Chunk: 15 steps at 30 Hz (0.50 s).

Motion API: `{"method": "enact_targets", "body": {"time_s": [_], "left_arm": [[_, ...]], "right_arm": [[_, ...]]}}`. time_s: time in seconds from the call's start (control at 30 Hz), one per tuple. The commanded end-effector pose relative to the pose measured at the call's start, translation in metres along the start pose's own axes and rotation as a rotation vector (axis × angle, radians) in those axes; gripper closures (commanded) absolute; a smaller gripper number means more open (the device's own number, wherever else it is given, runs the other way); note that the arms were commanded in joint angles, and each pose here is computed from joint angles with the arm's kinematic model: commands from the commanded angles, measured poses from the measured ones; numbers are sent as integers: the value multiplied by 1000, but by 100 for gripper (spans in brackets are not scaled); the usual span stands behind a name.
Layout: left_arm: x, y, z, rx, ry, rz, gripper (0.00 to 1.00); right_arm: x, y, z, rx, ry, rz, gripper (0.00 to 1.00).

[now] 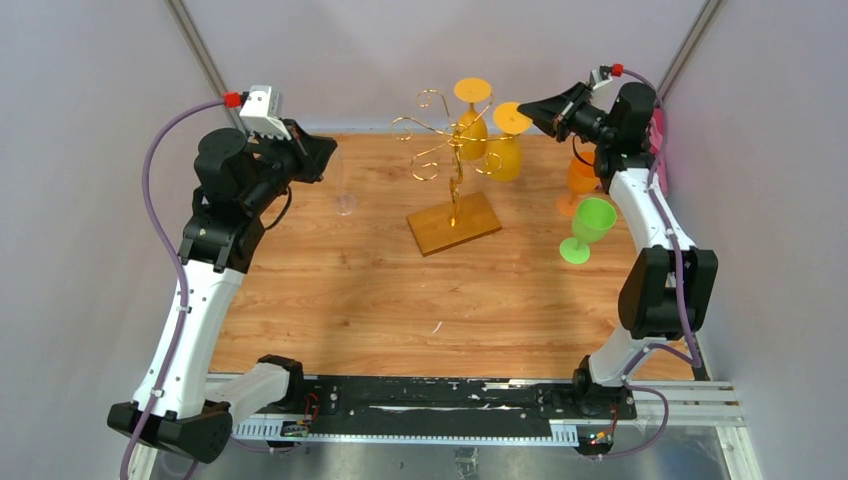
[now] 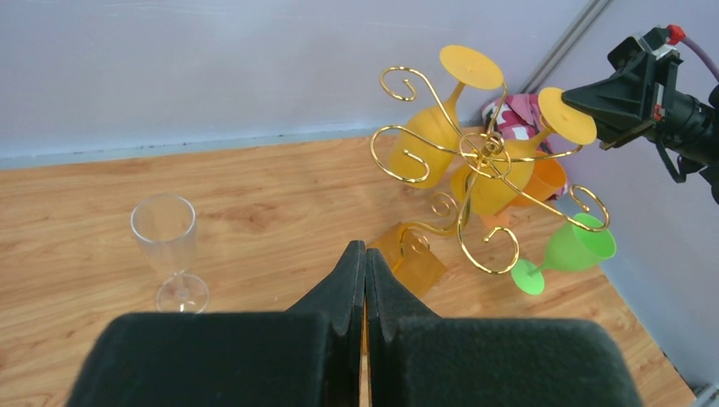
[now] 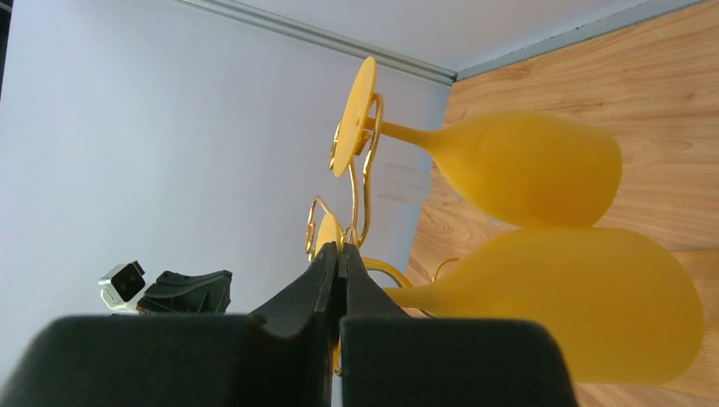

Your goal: Take the wine glass off the wine glass rack

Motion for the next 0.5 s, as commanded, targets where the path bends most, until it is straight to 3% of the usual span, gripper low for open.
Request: {"method": "enact_targets", "body": {"time_s": [0.0, 0.47], "left_arm": [[-4, -4, -5, 6, 20, -22, 100], [0, 1, -5, -15, 30, -7, 100]], "right_arm": [[-11, -7, 0, -18, -3, -22, 100], [-34, 7, 32, -56, -41, -31, 100]]}}
Point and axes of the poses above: each gripper's point midway between its finger pads, its own x axis out along the fingers, its own z axis along the line the jaws close on, y = z × x, the point moved 1 cm from there along -x, back along the fingers, and after that the axes turned 13 degrees about -x, right-handed, at the moved point
